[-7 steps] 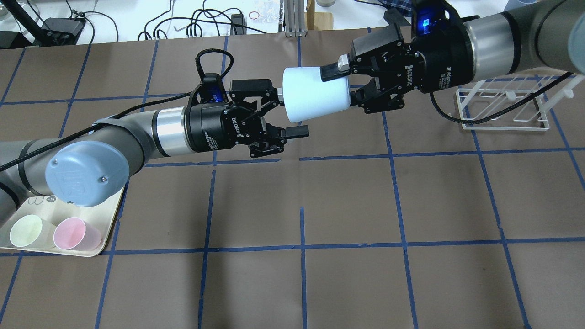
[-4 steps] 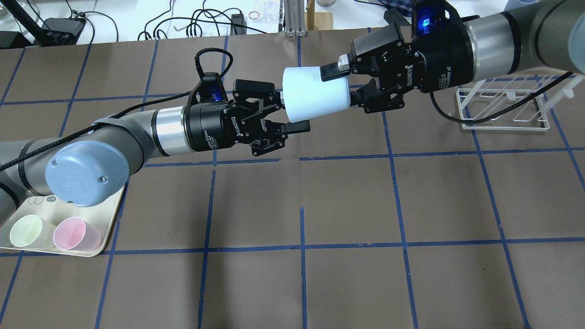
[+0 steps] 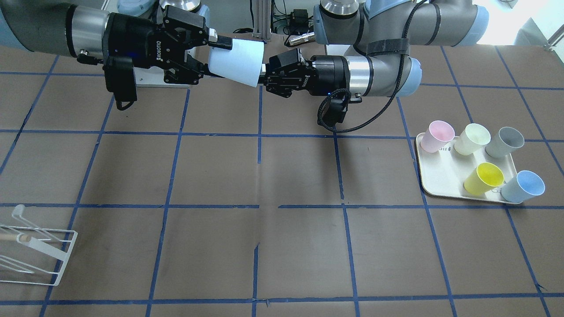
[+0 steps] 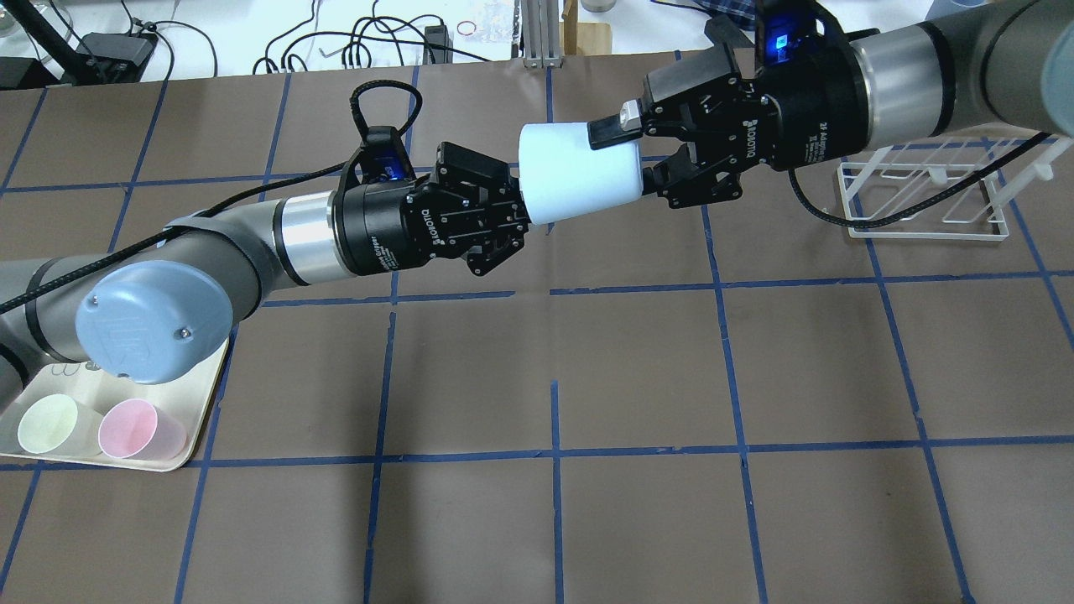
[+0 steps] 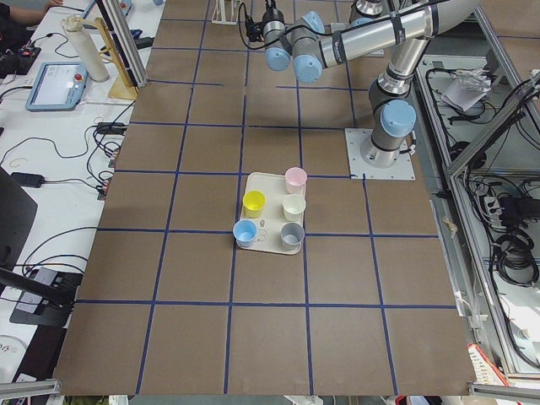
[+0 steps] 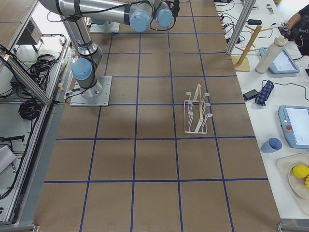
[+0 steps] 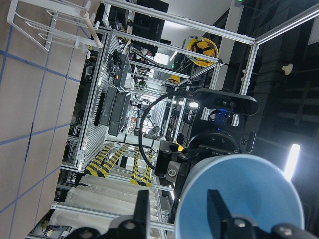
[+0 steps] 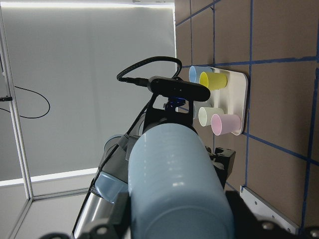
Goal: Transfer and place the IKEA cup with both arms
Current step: 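Close the left gripper on the cup's base beside the right gripper, then open the right gripper and pull it back from the cup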
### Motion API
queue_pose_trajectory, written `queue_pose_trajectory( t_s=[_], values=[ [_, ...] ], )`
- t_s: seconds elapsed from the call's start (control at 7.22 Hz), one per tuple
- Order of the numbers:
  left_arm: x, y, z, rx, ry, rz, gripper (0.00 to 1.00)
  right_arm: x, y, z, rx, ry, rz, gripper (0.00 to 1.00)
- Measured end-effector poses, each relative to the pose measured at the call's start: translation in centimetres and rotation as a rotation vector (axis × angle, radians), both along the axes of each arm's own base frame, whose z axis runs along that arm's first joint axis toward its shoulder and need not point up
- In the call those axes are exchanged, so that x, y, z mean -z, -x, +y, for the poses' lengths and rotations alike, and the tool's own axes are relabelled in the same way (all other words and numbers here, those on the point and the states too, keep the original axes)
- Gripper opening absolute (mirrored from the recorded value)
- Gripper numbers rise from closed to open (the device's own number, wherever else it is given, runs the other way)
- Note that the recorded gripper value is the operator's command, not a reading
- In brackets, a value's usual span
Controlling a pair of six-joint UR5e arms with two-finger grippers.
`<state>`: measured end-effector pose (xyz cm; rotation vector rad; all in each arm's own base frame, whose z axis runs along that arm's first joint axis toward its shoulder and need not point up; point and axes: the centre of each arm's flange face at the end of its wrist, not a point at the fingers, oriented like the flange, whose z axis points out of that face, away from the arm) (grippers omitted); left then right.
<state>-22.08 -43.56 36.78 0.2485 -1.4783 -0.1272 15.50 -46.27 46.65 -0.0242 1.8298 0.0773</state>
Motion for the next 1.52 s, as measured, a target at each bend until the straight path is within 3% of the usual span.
queue_pose_trajectory(
  t_s=[0.14, 1.11, 1.52],
  values=[
    [0.0, 0.0, 0.0, 0.0, 0.003, -0.001, 0.0, 0.0, 0.0, 0.0, 0.0, 0.0, 0.0, 1.0],
    [-0.1, -0.5, -0.1, -0.002, 0.003, -0.011, 0.0, -0.4, 0.7, -0.9, 0.01, 0.007, 0.011, 1.0],
    [-0.1, -1.4, -0.2, 0.006, 0.005, -0.049, 0.0, -0.7, 3.1, -1.6, 0.014, 0.017, 0.066, 1.0]
  ],
)
